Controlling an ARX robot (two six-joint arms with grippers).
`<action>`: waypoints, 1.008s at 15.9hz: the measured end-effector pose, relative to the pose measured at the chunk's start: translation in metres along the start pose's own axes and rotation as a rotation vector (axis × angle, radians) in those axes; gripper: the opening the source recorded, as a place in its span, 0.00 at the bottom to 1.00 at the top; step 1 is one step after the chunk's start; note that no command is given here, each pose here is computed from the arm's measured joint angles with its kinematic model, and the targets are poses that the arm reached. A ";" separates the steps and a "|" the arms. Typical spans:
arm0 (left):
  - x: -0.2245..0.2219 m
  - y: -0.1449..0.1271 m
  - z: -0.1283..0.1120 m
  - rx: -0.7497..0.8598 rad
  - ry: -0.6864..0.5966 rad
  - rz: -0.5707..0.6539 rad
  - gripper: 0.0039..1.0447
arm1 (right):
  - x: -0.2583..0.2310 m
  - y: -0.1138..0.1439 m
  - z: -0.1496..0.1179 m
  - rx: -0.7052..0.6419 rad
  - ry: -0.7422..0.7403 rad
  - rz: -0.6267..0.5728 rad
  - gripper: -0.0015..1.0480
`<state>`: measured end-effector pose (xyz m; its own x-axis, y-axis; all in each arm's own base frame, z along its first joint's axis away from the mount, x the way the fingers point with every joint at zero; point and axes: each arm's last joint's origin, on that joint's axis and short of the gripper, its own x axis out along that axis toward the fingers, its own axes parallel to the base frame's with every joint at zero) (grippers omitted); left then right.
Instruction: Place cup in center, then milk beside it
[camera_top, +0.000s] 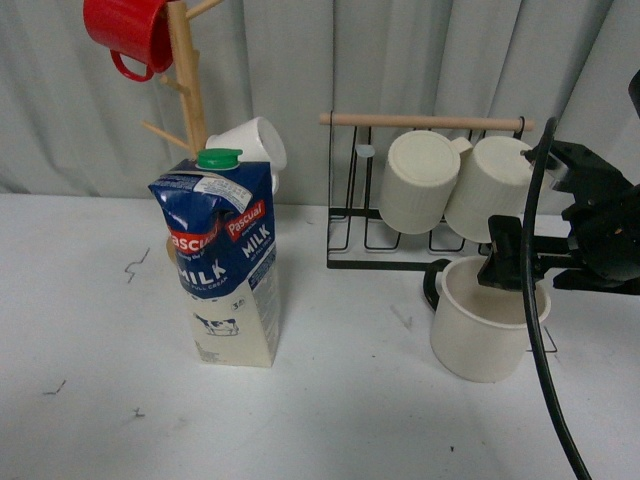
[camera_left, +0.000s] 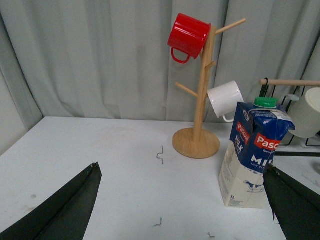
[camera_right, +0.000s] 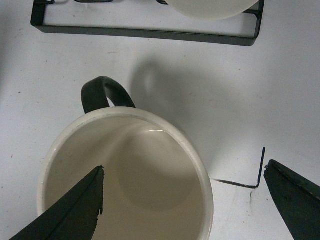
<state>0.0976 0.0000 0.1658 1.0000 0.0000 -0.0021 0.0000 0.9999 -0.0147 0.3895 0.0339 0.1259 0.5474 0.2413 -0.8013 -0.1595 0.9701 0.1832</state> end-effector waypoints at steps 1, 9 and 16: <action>0.000 0.000 0.000 0.000 0.000 0.000 0.94 | -0.004 0.001 0.002 -0.001 -0.010 0.000 0.94; 0.000 0.000 0.000 0.000 0.000 0.000 0.94 | -0.104 -0.007 0.009 0.012 -0.439 -0.027 0.94; 0.000 0.000 0.000 0.000 0.000 0.000 0.94 | -0.181 0.012 -0.094 -0.086 -0.985 -0.235 0.35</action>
<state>0.0976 0.0000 0.1659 1.0000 0.0000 -0.0017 0.0000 0.9999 -0.0147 0.2115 -0.0009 0.2192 0.9998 -0.0019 0.0208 0.0017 1.0000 0.0085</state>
